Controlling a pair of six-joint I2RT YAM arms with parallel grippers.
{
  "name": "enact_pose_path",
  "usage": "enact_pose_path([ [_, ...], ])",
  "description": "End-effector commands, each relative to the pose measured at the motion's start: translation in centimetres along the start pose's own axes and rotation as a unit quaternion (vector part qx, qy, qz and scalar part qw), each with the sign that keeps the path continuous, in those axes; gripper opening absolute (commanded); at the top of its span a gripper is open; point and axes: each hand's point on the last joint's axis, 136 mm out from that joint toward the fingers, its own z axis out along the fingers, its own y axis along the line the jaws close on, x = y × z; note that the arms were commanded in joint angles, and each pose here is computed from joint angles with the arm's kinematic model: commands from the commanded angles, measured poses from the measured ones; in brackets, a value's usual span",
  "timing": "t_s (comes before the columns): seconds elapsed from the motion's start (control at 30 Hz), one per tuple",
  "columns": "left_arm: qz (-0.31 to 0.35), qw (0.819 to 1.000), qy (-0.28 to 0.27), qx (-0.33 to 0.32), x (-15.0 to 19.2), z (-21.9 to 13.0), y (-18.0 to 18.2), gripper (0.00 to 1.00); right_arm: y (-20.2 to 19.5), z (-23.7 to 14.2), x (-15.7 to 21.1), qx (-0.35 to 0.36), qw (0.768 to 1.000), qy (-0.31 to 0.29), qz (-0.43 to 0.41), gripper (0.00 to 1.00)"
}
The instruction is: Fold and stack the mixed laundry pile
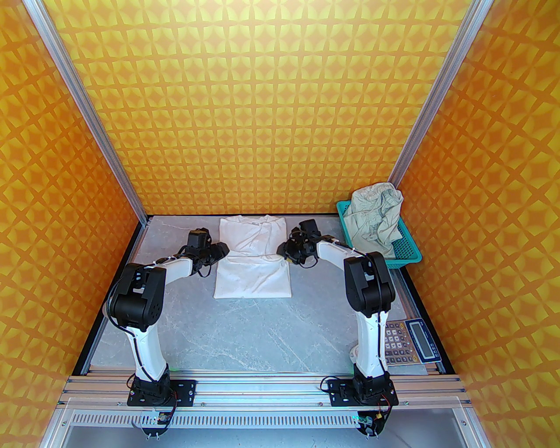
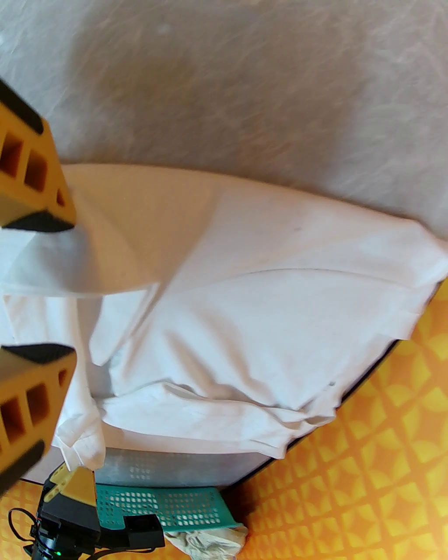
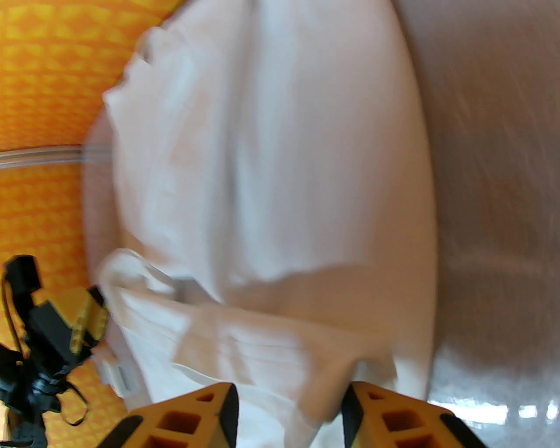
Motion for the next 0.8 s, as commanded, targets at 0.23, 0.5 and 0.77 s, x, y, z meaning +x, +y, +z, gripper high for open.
enact_pose_path([
  [0.23, 0.064, 0.997, -0.014, 0.03, -1.4, -7.5, -4.1, 0.51, 2.2, -5.1, -0.2, -0.053, 0.997, -0.063, 0.001, 0.49],
  [0.5, 0.078, 0.991, 0.102, 0.042, 7.7, -7.0, -4.1, 0.44, 2.7, -1.8, 6.1, -0.046, 0.999, -0.006, -0.01, 0.49],
  [0.77, 0.07, 0.989, 0.116, 0.059, 8.0, -2.7, -4.4, 0.47, 1.5, 0.7, 5.0, -0.02, 1.0, -0.001, 0.012, 0.5],
])
